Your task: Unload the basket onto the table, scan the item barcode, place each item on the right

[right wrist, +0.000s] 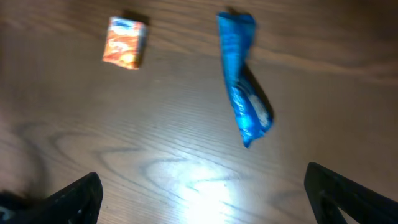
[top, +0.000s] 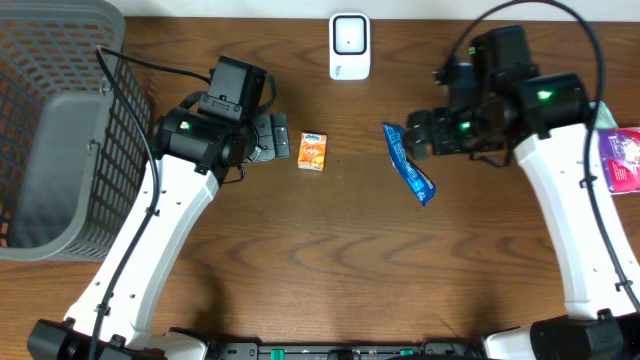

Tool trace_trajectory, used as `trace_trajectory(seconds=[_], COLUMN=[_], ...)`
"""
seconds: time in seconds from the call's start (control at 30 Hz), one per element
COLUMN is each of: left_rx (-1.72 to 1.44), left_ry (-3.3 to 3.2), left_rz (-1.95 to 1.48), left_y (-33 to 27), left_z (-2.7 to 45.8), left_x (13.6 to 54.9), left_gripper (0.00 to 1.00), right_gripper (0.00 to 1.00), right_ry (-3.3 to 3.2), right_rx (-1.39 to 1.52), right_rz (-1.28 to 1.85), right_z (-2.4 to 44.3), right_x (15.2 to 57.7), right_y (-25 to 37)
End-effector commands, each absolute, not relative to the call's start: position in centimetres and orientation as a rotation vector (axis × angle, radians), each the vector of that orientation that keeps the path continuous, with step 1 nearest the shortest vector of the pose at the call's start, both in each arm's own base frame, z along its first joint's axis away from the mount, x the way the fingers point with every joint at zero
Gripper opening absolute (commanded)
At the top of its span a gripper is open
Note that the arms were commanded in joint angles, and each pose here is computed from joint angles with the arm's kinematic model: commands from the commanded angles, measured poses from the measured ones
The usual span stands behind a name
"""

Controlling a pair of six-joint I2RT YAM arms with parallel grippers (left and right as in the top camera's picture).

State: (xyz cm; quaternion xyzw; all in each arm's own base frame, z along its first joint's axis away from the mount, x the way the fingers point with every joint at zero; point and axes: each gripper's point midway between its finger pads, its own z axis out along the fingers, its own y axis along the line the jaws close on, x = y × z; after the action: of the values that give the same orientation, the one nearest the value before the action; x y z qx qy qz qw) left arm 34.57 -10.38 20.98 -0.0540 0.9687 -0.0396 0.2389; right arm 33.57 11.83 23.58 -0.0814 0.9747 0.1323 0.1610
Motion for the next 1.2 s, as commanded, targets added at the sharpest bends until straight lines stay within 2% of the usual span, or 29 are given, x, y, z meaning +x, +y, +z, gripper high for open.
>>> trace_trajectory(seconds=[0.0,0.3,0.5,0.63,1.17], left_rx=[-0.14,-0.14,-0.14,-0.14,-0.14], left_ry=[2.656,2.656,2.656,2.656,2.656], left_rz=[-0.094,-0.095,-0.094,-0.095,-0.094], left_y=[-10.2,-10.2,-10.2,-10.2,-10.2], left_z=[20.9,20.9,20.9,20.9,20.9], left_x=[34.7,34.7,34.7,34.7,34.7], left_gripper=[0.98,0.98,0.98,0.98,0.98], right_gripper=[0.99,0.99,0.99,0.99,0.98], right_ry=[2.718,2.672,2.81,2.853,2.659], right_rx=[-0.436,-0.53,-0.612,-0.643,-0.587], right_rz=[0.363,0.103,0.06,0.043,0.072], right_z=[24.2,22.4,16.7,15.1,22.2], right_x=[33.0,35.1,35.7,35.4,35.5], right_y=[14.7,16.2,17.8,18.3,17.8])
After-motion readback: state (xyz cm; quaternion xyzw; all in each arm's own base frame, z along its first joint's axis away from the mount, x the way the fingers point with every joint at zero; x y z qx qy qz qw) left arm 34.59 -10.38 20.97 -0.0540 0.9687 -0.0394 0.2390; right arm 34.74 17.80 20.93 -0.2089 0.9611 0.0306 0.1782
